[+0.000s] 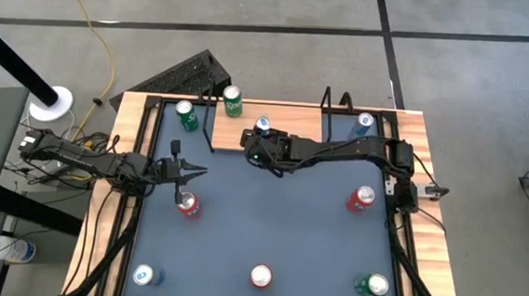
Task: Place canned beverage on shelf
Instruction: Put the middle blue soda can on the shelf
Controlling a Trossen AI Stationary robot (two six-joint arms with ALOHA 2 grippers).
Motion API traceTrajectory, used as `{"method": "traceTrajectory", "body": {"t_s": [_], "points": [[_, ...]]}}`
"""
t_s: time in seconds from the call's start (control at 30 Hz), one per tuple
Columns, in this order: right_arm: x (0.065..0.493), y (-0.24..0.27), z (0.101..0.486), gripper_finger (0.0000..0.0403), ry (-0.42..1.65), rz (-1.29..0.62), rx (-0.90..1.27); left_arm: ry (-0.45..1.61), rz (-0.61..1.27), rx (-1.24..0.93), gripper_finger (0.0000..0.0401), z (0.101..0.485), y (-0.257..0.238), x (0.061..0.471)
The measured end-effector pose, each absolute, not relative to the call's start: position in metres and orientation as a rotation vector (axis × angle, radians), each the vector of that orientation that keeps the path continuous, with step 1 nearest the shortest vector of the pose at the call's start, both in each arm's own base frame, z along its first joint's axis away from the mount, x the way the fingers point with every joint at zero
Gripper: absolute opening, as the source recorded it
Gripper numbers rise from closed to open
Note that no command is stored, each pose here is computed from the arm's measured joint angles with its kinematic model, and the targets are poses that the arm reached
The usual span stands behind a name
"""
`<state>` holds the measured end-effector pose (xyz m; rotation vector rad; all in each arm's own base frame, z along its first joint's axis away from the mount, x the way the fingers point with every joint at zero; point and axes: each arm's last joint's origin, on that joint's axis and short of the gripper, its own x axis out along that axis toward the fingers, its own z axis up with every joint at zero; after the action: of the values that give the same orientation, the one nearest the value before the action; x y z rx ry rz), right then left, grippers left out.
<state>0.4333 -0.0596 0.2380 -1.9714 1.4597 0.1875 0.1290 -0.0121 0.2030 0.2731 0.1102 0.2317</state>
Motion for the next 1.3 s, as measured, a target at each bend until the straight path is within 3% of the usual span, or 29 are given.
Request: {"method": "traceTrajectory", "body": {"t_s": [1.13,1.3], "points": [[0.436,-0.042,0.239,0.0288,1.415,0.156,-1.961,0.109,0.232,0.266,0.0023,0.203,-0.012,0.129],[0.435,-0.034,0.239,0.0288,1.428,0.034,-1.889,0.109,0.232,0.266,0.0023,0.203,-0.012,0.129]]}}
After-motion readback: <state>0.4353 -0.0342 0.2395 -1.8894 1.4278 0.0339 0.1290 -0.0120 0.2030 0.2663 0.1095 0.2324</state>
